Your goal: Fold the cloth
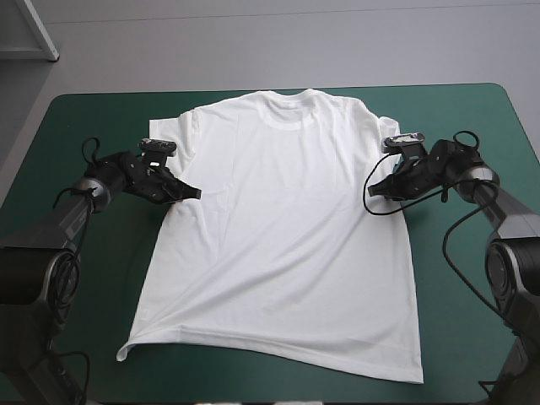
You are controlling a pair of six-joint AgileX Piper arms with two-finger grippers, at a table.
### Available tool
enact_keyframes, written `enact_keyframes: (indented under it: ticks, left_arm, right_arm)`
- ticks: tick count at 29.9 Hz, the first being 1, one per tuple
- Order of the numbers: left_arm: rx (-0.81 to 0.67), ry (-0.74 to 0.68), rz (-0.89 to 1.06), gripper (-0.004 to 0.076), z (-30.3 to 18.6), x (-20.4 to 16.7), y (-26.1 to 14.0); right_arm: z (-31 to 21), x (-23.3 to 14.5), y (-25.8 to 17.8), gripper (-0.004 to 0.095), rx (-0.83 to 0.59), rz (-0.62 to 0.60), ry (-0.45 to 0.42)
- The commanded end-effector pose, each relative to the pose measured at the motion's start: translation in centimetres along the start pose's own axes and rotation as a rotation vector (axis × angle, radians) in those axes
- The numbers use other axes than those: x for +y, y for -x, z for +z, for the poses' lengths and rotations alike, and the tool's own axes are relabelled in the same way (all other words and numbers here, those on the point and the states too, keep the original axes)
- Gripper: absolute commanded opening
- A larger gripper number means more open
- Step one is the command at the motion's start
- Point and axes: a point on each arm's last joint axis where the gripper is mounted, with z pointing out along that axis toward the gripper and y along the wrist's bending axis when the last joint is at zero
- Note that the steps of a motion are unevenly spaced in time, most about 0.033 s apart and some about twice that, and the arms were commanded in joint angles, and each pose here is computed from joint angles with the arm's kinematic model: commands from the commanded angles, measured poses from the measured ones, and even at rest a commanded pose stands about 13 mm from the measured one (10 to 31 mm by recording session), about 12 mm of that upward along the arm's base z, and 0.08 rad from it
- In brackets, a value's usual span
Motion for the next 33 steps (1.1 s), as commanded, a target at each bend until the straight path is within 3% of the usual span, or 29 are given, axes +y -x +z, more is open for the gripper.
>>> enact_keyframes:
  ticks: [1,6,14,23,33]
  left_arm:
    - [-0.013,-0.016,0.009,0.0019,-1.3,-0.7,0.5]
    - [-0.072,-0.002,0.017,0.0019,-2.5,-0.8,1.4]
    - [-0.268,0.032,0.051,0.0019,-8.4,-1.6,3.9]
    - [-0.558,0.076,0.065,0.0019,-19.3,-2.5,6.1]
    - [-0.878,0.046,0.130,0.0019,-32.4,-6.1,5.1]
  right_arm:
    - [-0.8,0.3,-0.8,0.0020,0.084,-0.004,0.037]
    - [-2.4,0.4,-0.1,-0.0009,0.015,-0.017,0.015]
    - [-12.4,2.1,2.4,-0.0013,-0.314,-0.064,-0.051]
    - [-23.4,4.2,4.2,-0.0014,-0.609,-0.133,-0.094]
    - [-34.2,7.3,2.8,-0.0014,-0.853,-0.207,-0.090]
